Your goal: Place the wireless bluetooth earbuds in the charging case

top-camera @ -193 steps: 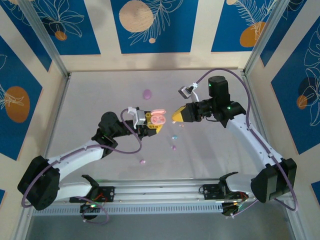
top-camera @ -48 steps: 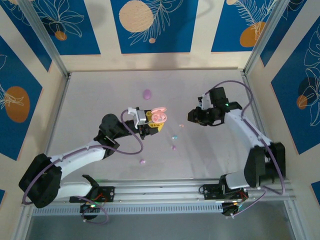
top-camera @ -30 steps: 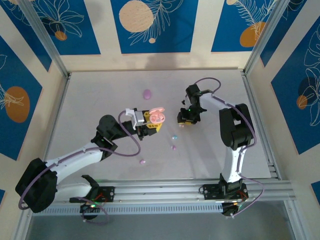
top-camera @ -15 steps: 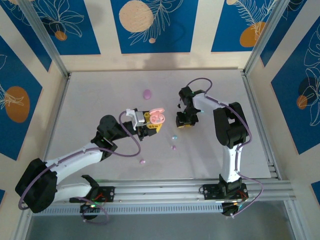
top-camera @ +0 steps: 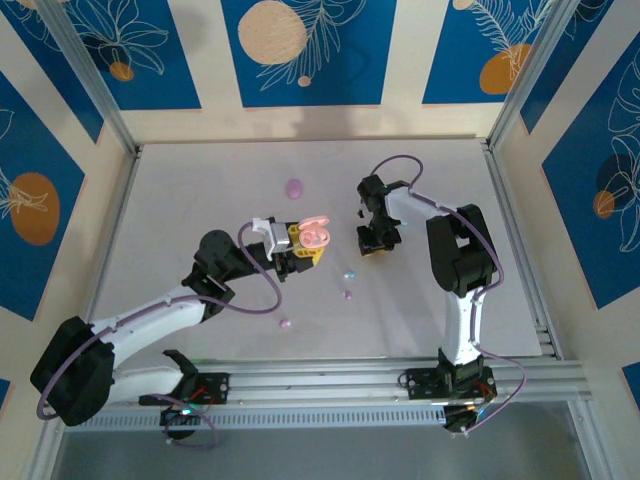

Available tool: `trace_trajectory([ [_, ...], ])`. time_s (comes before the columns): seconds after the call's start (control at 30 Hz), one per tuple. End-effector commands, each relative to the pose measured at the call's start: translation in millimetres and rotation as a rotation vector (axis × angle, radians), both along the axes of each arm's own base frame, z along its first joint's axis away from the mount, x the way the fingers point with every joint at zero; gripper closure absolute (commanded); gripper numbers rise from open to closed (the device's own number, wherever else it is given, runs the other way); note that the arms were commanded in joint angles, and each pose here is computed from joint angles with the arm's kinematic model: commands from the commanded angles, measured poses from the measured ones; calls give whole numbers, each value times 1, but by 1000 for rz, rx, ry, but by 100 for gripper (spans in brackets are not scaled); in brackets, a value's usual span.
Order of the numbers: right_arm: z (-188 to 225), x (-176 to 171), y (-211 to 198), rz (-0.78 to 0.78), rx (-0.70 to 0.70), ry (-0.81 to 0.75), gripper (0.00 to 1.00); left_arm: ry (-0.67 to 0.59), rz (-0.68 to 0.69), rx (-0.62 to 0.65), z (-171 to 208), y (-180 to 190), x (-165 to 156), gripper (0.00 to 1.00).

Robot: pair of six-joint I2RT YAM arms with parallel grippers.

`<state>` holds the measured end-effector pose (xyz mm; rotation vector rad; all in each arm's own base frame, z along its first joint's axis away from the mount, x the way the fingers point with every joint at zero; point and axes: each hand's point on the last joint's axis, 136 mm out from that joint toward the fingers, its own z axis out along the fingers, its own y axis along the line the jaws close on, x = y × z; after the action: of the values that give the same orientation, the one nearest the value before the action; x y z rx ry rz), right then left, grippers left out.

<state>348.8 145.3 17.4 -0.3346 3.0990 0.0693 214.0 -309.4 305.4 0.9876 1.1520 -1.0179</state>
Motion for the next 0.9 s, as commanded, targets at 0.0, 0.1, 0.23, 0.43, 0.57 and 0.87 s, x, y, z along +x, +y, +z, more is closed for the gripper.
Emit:
trace_trajectory([
  [0.0, 3, 4, -20, 21, -94, -21, 65, -42, -1, -12, 7, 2, -7, 76],
  [0.1, 4, 7, -24, 8, -96, -34, 66, -42, 3, -10, 6, 3, -6, 77],
  [0.23, 7, 17, -29, -20, -84, -69, 65, -42, 1, -9, 5, 2, -6, 77],
  [0.43, 13, 34, -29, -74, -41, -117, 66, -42, 5, -13, 6, 3, -7, 77],
  [0.57, 21, 40, -31, -117, -22, -148, 66, -45, 13, -12, 5, 5, -7, 77],
  [0.87, 43, 42, -13, -207, 147, -176, 68, -54, 18, -6, 3, 5, -6, 76],
])
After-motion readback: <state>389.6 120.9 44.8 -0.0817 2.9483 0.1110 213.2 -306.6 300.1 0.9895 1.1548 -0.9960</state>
